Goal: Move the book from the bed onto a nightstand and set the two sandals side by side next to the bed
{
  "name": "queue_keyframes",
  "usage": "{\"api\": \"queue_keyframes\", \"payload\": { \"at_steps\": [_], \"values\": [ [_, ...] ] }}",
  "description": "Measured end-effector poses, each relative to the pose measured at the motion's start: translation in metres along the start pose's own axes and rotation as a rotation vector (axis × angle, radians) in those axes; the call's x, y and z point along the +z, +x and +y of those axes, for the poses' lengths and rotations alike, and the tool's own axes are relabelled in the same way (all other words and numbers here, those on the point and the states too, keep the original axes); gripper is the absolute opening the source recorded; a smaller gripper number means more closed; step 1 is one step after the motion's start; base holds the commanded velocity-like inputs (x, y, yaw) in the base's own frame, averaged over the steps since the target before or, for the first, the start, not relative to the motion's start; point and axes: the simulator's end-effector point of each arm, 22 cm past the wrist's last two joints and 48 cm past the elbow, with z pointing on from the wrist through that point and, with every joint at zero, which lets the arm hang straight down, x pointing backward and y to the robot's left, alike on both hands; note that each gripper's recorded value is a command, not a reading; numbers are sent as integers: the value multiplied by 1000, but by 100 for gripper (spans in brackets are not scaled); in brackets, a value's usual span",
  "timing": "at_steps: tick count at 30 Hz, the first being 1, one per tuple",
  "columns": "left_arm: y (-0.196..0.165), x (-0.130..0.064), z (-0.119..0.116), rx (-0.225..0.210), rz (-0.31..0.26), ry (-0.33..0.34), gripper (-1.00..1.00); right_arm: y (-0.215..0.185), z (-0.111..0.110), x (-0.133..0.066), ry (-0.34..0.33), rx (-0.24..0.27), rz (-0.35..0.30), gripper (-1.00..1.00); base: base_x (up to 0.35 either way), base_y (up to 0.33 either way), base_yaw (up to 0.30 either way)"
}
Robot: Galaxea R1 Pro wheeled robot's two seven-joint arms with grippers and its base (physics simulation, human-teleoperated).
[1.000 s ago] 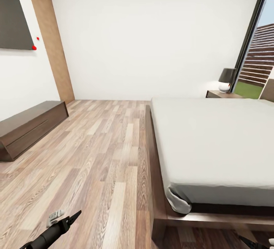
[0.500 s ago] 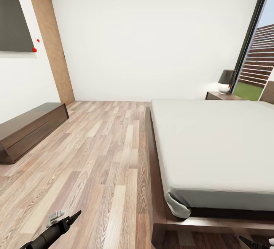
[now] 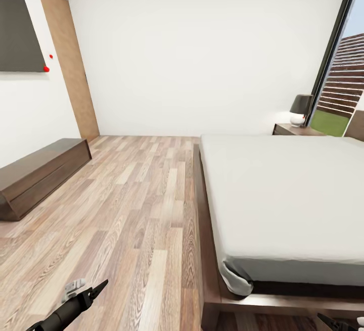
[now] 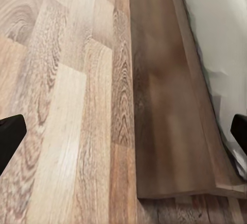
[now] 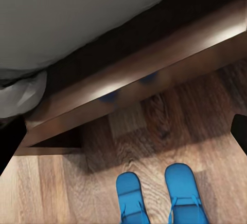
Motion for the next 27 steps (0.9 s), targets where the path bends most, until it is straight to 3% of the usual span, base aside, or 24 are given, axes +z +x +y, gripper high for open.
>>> {"api": "queue_keyframes", "payload": {
  "at_steps": [24,27],
  "values": [
    [-34,-10,-33,-5,6,-6,100,-33,27,-27,0,0,3,100,0,0,0],
    [-29,-6,-37,-12,17,-38,100,-25,42,-22,-17,8,17,100,0,0,0]
  ]
}}
